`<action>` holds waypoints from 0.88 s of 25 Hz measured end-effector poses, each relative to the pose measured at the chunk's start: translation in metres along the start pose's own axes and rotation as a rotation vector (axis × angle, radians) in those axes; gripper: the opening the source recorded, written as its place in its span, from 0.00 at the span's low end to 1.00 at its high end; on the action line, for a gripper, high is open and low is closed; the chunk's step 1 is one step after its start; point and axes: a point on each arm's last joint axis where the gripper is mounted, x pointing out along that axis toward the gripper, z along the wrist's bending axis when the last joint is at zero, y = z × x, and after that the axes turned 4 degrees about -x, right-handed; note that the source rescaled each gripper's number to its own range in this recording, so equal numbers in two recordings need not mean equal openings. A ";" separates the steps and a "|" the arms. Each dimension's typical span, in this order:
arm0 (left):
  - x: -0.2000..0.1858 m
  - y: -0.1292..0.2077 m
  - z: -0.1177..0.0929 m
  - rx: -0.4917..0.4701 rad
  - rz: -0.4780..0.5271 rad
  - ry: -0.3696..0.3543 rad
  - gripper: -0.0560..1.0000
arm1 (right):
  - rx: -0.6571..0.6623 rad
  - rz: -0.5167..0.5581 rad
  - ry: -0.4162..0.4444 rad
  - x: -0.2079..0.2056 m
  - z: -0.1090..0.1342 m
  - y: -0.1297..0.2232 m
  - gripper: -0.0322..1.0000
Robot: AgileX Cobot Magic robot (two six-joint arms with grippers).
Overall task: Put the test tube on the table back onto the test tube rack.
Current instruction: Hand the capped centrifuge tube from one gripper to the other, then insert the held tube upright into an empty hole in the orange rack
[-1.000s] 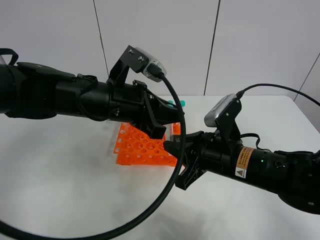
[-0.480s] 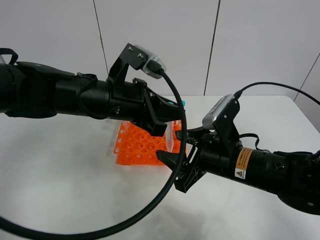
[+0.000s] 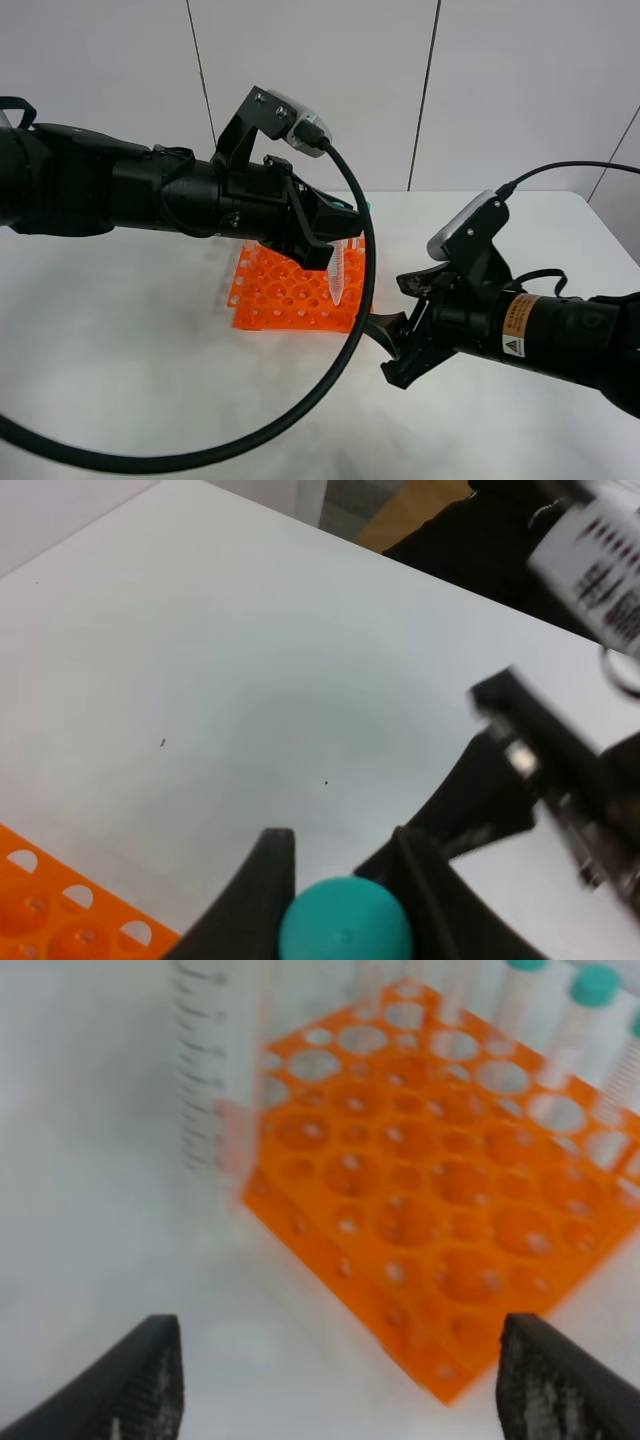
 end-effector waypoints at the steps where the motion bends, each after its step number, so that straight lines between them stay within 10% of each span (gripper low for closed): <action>1: 0.000 0.000 0.000 0.000 0.000 0.000 0.06 | 0.005 0.006 0.016 -0.007 -0.001 -0.002 0.93; 22: 0.000 0.000 -0.003 0.000 -0.002 0.030 0.06 | 0.169 0.111 0.514 -0.114 -0.083 -0.041 0.90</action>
